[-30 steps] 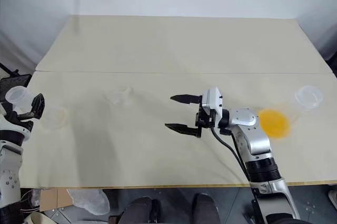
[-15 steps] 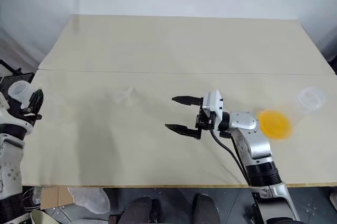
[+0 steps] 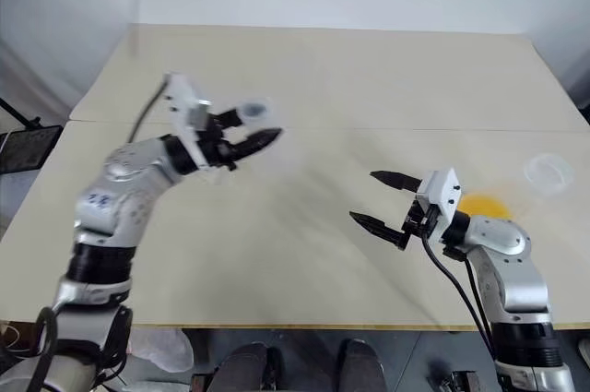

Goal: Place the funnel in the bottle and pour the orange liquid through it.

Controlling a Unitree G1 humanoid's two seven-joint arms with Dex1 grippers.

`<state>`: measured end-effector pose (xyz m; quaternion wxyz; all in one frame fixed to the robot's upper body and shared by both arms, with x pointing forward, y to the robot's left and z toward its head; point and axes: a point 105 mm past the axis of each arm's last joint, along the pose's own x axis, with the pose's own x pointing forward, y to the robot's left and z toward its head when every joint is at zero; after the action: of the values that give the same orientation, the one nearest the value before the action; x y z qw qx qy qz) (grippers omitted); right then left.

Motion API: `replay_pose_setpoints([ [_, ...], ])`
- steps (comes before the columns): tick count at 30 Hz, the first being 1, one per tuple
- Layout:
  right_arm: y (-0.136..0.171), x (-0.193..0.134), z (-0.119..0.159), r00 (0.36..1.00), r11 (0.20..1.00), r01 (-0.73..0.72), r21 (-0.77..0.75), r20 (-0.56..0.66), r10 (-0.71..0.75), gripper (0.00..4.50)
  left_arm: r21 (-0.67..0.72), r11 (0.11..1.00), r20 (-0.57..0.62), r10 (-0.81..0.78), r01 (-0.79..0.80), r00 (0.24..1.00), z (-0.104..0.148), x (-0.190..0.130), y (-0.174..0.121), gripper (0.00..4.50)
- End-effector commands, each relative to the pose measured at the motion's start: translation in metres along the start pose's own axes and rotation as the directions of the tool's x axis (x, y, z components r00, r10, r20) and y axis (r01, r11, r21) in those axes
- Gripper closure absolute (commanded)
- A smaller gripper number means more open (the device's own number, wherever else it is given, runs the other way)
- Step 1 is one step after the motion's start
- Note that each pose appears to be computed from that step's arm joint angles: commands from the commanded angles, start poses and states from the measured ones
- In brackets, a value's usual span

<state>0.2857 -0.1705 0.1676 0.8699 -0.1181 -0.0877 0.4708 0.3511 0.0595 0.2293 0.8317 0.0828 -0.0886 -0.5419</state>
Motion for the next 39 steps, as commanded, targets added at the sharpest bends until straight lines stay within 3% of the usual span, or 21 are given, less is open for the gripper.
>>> replay_pose_setpoints([
  [1, 0.001, -0.01, 0.018, 0.998, 0.997, 0.052, -0.053, 0.027, -0.05, 0.0, 0.083, 0.994, -0.076, -0.068, 0.074, 0.995, -0.016, 0.021, -0.004, 2.09],
  [5, 0.008, -0.02, 0.019, 0.994, 0.993, 0.105, -0.044, 0.015, -0.105, 0.0, 0.115, 0.99, -0.128, -0.067, 0.082, 0.99, -0.032, 0.04, -0.002, 2.09],
  [11, 0.011, -0.021, 0.018, 0.991, 0.991, 0.133, -0.033, 0.016, -0.132, 0.0, 0.138, 0.985, -0.154, -0.079, 0.1, 0.985, -0.038, 0.038, -0.001, 2.09],
  [18, 0.011, -0.012, 0.016, 0.993, 0.993, 0.116, -0.022, 0.031, -0.116, 0.0, 0.122, 0.989, -0.096, -0.078, 0.089, 0.992, -0.024, 0.025, 0.002, 0.01],
  [27, 0.008, -0.005, 0.017, 0.995, 0.995, 0.095, -0.026, 0.045, -0.094, 0.0, 0.126, 0.992, 0.033, -0.004, 0.0, 0.999, -0.003, -0.014, 0.017, 0.01],
  [34, 0.008, 0.005, 0.016, 0.998, 0.999, 0.03, -0.017, 0.056, -0.029, 0.0, 0.112, 0.963, 0.149, 0.228, -0.245, 0.962, 0.017, -0.058, 0.049, 0.01],
  [39, 0.004, 0.017, 0.018, 0.996, 0.999, -0.036, -0.003, 0.082, 0.036, 0.0, 0.142, 0.921, 0.121, 0.347, -0.362, 0.93, 0.013, -0.102, 0.046, 0.01],
])
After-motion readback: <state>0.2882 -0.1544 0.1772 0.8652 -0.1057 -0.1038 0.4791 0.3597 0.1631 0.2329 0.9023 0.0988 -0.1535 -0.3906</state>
